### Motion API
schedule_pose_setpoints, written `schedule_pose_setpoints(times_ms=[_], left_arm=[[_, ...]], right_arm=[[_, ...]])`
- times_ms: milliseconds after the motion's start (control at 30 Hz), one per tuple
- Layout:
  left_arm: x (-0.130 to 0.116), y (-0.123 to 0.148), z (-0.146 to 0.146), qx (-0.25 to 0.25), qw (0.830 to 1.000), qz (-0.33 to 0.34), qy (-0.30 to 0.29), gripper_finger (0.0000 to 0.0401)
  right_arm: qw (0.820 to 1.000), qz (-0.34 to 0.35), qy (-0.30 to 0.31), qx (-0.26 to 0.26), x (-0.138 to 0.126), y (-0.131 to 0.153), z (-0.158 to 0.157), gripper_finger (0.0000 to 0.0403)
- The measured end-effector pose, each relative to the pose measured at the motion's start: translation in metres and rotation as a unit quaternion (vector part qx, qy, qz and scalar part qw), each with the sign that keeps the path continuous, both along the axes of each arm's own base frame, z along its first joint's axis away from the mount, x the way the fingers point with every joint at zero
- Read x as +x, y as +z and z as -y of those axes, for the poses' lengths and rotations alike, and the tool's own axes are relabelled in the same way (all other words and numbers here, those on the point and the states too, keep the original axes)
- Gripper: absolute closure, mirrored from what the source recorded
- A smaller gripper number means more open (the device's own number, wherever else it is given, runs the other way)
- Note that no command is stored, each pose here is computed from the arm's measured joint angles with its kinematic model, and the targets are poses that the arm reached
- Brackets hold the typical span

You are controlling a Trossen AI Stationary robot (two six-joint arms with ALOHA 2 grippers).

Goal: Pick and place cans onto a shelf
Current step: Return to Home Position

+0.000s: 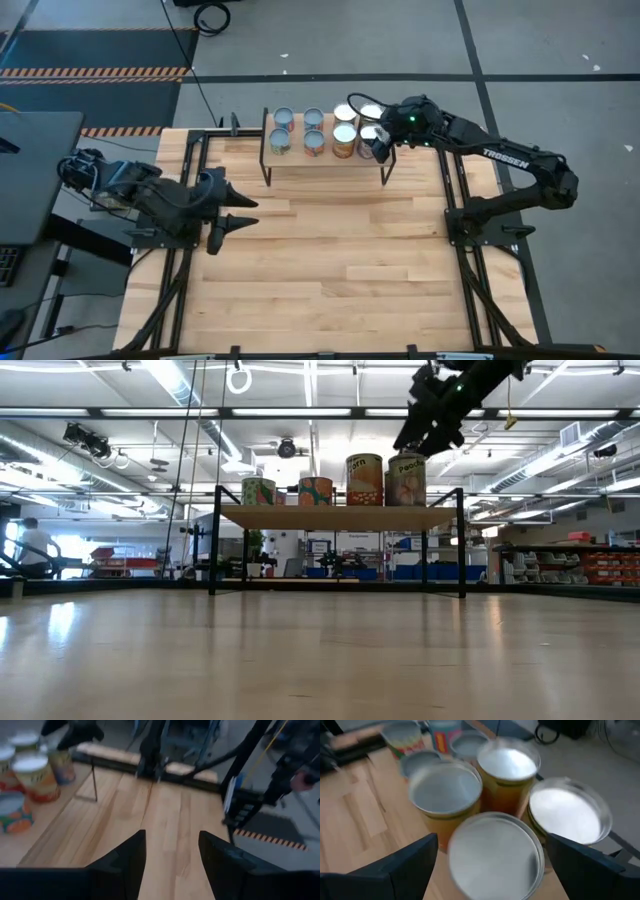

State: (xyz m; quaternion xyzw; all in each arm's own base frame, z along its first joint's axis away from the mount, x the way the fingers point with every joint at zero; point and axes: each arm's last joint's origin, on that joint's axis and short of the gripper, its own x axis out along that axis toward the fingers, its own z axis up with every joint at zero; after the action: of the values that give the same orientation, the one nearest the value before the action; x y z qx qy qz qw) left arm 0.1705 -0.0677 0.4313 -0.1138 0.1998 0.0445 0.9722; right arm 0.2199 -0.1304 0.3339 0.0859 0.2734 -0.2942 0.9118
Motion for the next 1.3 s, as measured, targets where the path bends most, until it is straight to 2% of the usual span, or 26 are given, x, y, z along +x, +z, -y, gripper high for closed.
schedule_pose_setpoints(times_ms=[200, 400, 633, 800, 900, 1000, 1100, 1167, 1200, 1300], left_arm=[[-0.001, 0.015, -0.003, 0.033, 0.997, 0.071, -0.007, 0.0214], [0.005, 0.018, -0.019, 0.067, 0.994, 0.078, 0.029, 0.0214], [0.001, 0.019, -0.044, 0.083, 0.990, 0.084, 0.076, 0.0225], [-0.003, -0.007, -0.051, 0.076, 0.990, 0.075, 0.097, 0.0247], [-0.008, -0.021, -0.056, 0.075, 0.987, 0.069, 0.127, 0.0258], [-0.012, -0.030, -0.059, 0.076, 0.980, 0.063, 0.174, 0.0265], [-0.012, -0.035, -0.059, 0.063, 0.979, 0.061, 0.186, 0.0268], [-0.011, -0.036, -0.059, 0.064, 0.979, 0.054, 0.185, 0.0268], [-0.009, -0.037, -0.058, 0.058, 0.979, 0.054, 0.186, 0.0268], [-0.003, -0.040, -0.057, 0.012, 0.978, 0.057, 0.198, 0.0268]], right_arm=[[0.998, 0.059, 0.023, -0.027, -0.017, 0.027, -0.026, 0.0029], [0.989, 0.136, 0.059, -0.023, -0.035, 0.051, -0.074, 0.0062], [0.973, 0.184, 0.141, 0.012, -0.036, 0.060, -0.131, 0.0155], [0.954, 0.226, 0.198, 0.011, -0.041, 0.069, -0.166, 0.0249], [0.935, 0.273, 0.226, 0.012, -0.053, 0.081, -0.177, 0.0296], [0.920, 0.283, 0.269, 0.037, -0.065, 0.084, -0.182, 0.0321], [0.901, 0.285, 0.324, 0.050, -0.071, 0.086, -0.186, 0.0329], [0.898, 0.293, 0.322, 0.056, -0.073, 0.088, -0.186, 0.0330], [0.903, 0.298, 0.302, 0.062, -0.073, 0.088, -0.185, 0.0330], [0.913, 0.302, 0.259, 0.093, -0.070, 0.086, -0.184, 0.0330]])
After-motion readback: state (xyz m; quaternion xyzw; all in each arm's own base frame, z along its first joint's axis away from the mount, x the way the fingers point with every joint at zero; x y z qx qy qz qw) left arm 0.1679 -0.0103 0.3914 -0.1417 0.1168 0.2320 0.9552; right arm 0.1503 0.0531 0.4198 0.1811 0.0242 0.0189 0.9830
